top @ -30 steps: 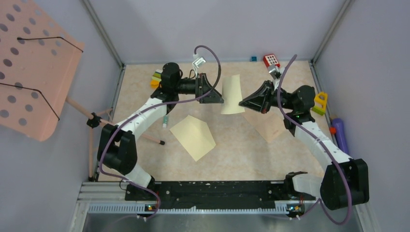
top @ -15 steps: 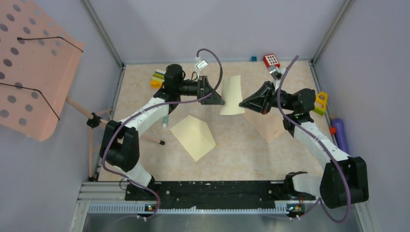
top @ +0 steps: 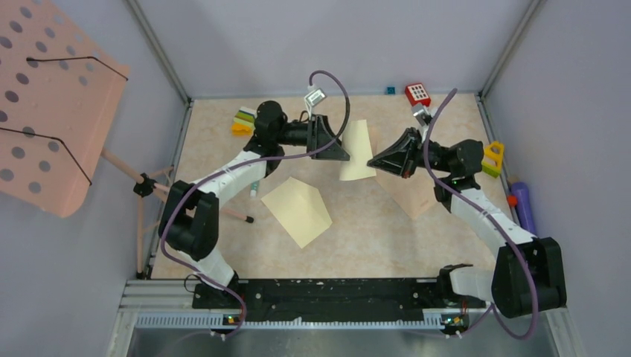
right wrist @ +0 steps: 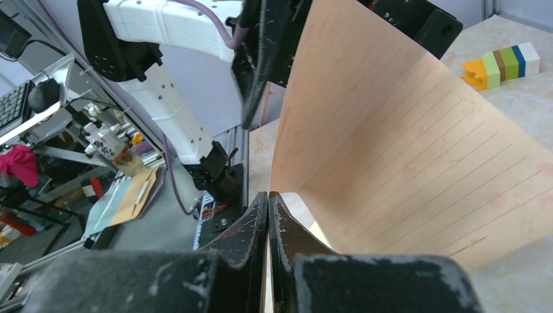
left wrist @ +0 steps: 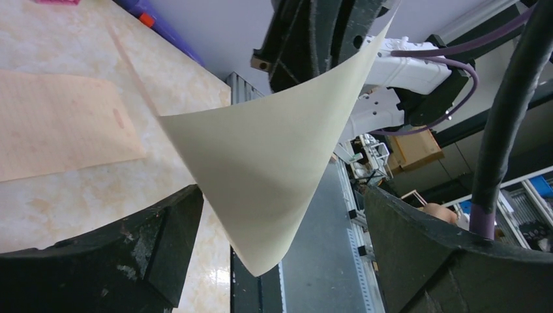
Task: Place the letter into the envelope and seal it
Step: Fold the letter.
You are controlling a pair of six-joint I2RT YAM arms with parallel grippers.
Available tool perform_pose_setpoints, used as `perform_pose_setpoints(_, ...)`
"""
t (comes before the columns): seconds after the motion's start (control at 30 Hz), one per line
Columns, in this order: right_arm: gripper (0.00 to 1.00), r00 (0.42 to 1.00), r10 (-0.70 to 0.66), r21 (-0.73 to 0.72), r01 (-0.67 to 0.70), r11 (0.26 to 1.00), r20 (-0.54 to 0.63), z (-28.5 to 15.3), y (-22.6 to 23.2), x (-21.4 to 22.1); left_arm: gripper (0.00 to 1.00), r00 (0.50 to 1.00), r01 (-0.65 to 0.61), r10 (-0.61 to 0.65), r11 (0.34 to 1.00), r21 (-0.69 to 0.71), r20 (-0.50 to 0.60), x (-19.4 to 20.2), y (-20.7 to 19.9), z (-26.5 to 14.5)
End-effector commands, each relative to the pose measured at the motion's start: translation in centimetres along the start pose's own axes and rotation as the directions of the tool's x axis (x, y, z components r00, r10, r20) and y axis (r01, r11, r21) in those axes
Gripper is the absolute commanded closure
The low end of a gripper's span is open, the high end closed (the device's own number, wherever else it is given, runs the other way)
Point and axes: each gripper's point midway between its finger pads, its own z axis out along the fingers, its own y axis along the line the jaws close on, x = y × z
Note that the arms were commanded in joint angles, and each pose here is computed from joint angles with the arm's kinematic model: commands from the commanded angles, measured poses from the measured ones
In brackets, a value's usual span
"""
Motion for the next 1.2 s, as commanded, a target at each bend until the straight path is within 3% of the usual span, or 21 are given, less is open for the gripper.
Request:
perform_pose_setpoints(0.0,1.0,0.998,-0.058,0.007,0.058,0.998,0.014,0.0,-0.5,-0.4,0.02,0.998,-0.058,0.06,0.996,0.069,-0.027,0.6,-2.1,0.6)
perform_pose_setpoints(0.7,1.0,0.997,-0.081,0.072,0.081,0.994,-0.003,-0.6,-0.5,0.0,0.08,0.993,-0.121,0.12,0.992,0.034,0.011,-0.3,-3.7,-0.5)
perform_pose_setpoints(0.93,1.0,0.998,-0.058,0.116,0.058,0.992,-0.009,-0.7,-2.2,0.5,0.18,0.991,-0.136,0.135,0.99,0.043,0.025,-0.5,-4.6,-0.8)
perform_pose_setpoints(1.17,1.0,0.998,-0.062,0.147,0.059,0.987,0.016,-0.9,-2.5,-0.4,0.18,0.989,-0.144,0.143,0.989,0.026,0.039,-0.4,-4.4,-1.2)
